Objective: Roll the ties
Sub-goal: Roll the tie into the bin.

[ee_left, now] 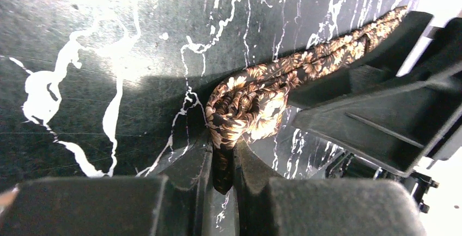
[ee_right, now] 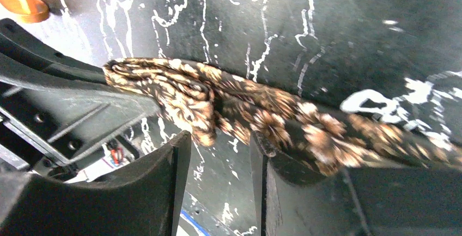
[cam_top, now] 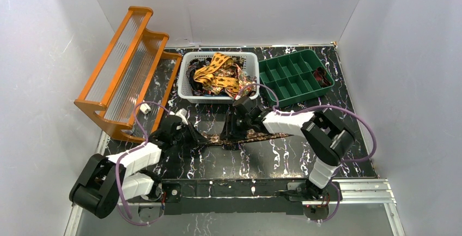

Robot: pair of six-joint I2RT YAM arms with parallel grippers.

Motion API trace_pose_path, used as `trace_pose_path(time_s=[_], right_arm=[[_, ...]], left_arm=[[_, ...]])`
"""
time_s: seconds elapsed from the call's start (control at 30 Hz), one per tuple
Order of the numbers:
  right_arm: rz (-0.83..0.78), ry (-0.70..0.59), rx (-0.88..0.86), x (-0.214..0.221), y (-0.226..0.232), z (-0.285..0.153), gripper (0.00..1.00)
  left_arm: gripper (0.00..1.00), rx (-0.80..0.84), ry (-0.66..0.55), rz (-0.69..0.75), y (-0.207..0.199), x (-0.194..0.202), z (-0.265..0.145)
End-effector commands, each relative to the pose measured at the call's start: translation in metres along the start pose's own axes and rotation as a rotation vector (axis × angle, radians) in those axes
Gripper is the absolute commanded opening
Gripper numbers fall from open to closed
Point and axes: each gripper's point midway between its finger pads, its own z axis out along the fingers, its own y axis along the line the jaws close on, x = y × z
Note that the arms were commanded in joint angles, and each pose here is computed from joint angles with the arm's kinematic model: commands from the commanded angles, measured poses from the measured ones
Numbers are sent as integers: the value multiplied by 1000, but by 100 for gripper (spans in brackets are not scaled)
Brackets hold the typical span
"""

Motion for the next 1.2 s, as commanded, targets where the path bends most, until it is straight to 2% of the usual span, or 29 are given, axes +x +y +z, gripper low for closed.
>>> trace_pose_path(time_s=[0.0,0.2,0.4,0.63,0.77,0.9,1.03,1.17], right_arm=[[-80,-75,69,-18,6,-31,50],[-147,-94,-30,-15,38,-31,32],[-190,-75,-15,-11,50,-4,26],[-180,-45,123,-9,22,26,20],[-171,-12,161,-2,10,32,19],[-181,-2,107,-1,25,25,22],[-208,-65,62,-13,45,3,27],[-243,-130,88,-22,43,-12,29]], left_arm=[[0,-114,15,40,15,-1,-7],[0,-157,-4,44,12,-11,-11],[0,-191,2,49,10,-16,-15],[0,-207,3,62,9,-18,-19],[0,-217,-4,90,6,-23,-23],[0,-258,7,137,7,-27,-28],[0,-320,1,172,12,-33,-36],[0,-345,-4,187,13,-37,-39]])
